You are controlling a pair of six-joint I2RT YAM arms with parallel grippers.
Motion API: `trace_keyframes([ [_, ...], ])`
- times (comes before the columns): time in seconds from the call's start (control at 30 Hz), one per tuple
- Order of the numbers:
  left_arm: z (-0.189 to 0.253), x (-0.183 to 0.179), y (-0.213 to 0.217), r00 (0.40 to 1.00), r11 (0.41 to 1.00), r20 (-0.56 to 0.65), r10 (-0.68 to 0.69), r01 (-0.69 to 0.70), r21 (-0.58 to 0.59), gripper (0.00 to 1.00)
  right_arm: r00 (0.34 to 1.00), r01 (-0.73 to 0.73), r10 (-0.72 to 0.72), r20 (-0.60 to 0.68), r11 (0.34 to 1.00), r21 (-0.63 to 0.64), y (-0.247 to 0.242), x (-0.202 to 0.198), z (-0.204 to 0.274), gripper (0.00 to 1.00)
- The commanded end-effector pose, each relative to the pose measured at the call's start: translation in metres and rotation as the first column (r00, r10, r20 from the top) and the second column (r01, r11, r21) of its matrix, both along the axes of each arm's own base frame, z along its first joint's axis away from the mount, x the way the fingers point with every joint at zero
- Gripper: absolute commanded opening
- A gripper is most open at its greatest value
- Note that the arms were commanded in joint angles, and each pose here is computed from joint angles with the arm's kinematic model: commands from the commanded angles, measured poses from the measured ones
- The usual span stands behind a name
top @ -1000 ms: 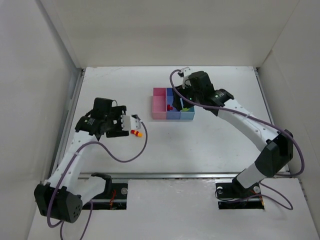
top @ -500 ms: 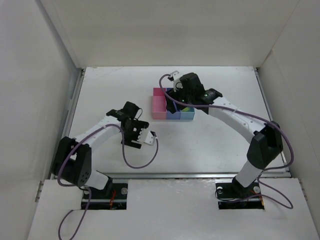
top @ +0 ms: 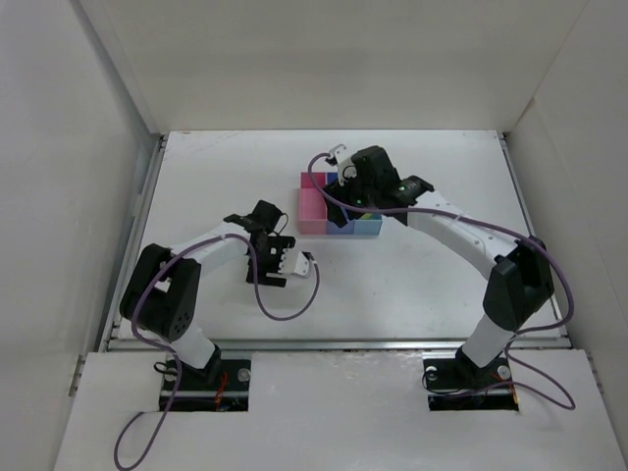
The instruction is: Sort the legos into containers by color
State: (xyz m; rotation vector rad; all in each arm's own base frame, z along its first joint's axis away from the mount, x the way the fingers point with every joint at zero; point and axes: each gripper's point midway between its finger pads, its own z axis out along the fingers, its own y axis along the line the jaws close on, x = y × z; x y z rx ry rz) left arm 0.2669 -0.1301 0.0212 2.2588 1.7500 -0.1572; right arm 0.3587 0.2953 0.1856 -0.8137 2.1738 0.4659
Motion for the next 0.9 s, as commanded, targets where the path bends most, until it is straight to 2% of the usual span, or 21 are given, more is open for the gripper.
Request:
trace_keyframes([
  [0.0, 0.001, 0.010, 0.001, 0.997, 0.997, 0.025, 0.074, -0.073, -0.028, 0.74, 0.998, -0.036, 0.034, 0.059, 0.999, 0.033, 0.002, -0.005, 0.019, 0.74],
  [0.17, -0.004, 0.012, 0.009, 0.997, 0.997, 0.025, 0.079, -0.079, 0.006, 0.70, 0.997, -0.031, 0.027, 0.075, 0.998, 0.053, 0.001, -0.007, 0.025, 0.74],
  [0.37, -0.007, 0.016, -0.002, 0.992, 0.992, 0.010, 0.123, -0.123, 0.001, 0.50, 0.997, -0.026, 0.021, 0.070, 0.998, 0.058, 0.000, -0.010, 0.023, 0.74],
  [0.63, -0.001, 0.013, -0.011, 0.994, 0.994, 0.003, 0.105, -0.105, -0.035, 0.51, 0.998, 0.001, -0.004, 0.058, 0.999, 0.054, -0.003, -0.009, 0.019, 0.74],
  [0.77, -0.010, 0.019, -0.005, 0.993, 0.993, 0.017, 0.115, -0.115, 0.003, 0.39, 0.998, 0.021, -0.025, 0.065, 0.998, 0.057, -0.006, -0.008, 0.023, 0.74],
  [0.87, -0.008, 0.020, -0.008, 0.992, 0.992, -0.003, 0.127, -0.127, -0.015, 0.29, 0.998, 0.027, -0.031, 0.053, 0.998, 0.057, -0.006, -0.010, 0.019, 0.74],
])
